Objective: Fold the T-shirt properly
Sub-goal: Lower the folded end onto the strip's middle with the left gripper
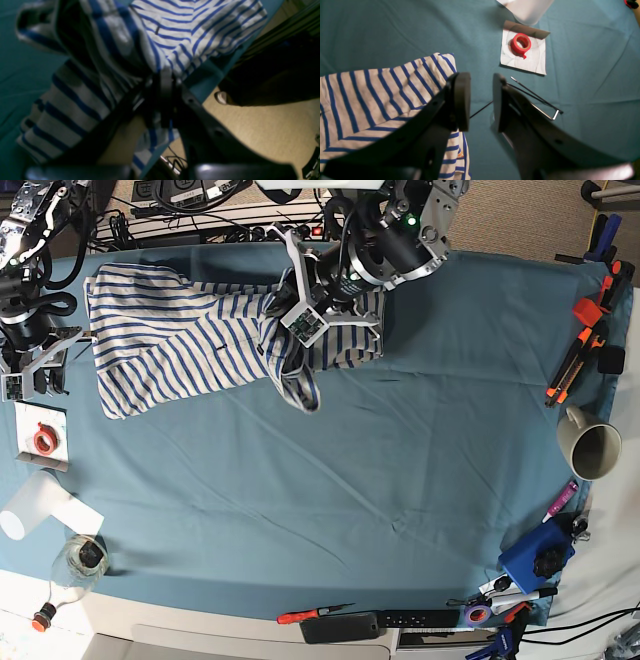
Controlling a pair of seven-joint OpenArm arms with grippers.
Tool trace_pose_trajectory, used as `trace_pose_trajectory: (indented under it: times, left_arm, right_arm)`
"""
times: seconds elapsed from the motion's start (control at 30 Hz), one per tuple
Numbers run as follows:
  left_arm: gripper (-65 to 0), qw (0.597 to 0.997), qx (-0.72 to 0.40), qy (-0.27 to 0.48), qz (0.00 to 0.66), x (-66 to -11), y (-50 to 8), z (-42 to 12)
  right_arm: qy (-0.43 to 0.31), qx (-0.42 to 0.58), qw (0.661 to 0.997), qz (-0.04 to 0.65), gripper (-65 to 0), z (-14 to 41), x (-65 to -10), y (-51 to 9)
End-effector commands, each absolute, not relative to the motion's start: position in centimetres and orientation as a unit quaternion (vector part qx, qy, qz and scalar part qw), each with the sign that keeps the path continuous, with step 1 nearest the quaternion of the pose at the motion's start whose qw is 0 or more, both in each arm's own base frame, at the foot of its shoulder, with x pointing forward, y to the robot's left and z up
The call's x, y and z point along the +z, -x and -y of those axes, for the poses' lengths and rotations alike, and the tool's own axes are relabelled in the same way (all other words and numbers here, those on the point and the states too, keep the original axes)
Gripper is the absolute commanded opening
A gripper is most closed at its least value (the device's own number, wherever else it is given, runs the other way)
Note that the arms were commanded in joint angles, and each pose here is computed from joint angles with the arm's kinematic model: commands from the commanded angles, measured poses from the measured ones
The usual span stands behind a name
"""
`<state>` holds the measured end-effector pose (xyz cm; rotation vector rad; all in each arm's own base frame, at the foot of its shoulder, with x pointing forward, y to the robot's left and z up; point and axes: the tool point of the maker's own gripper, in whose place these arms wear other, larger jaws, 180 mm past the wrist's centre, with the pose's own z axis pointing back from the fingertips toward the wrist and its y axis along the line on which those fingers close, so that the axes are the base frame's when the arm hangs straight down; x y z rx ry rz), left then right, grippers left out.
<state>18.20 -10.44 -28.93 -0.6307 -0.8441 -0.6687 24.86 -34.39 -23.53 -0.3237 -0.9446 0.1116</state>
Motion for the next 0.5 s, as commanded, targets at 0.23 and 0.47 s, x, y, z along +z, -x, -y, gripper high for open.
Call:
trace_pose_trajectory:
  times: [0.23,0.47]
  left_arm:
    - [-65.0,0.787,-0.300,0.319,0.435,-26.8,-18.8,11.2]
    - [-63.9,0.771,-0.306,0.355,0.431,-26.0,-18.0,12.1]
  right_arm:
    - [0.165,0.060,0.864,0.472,-48.9,34.5,-22.1,-25.3]
    - [0.165,0.060,0.864,0.472,-48.9,34.5,-22.1,-25.3]
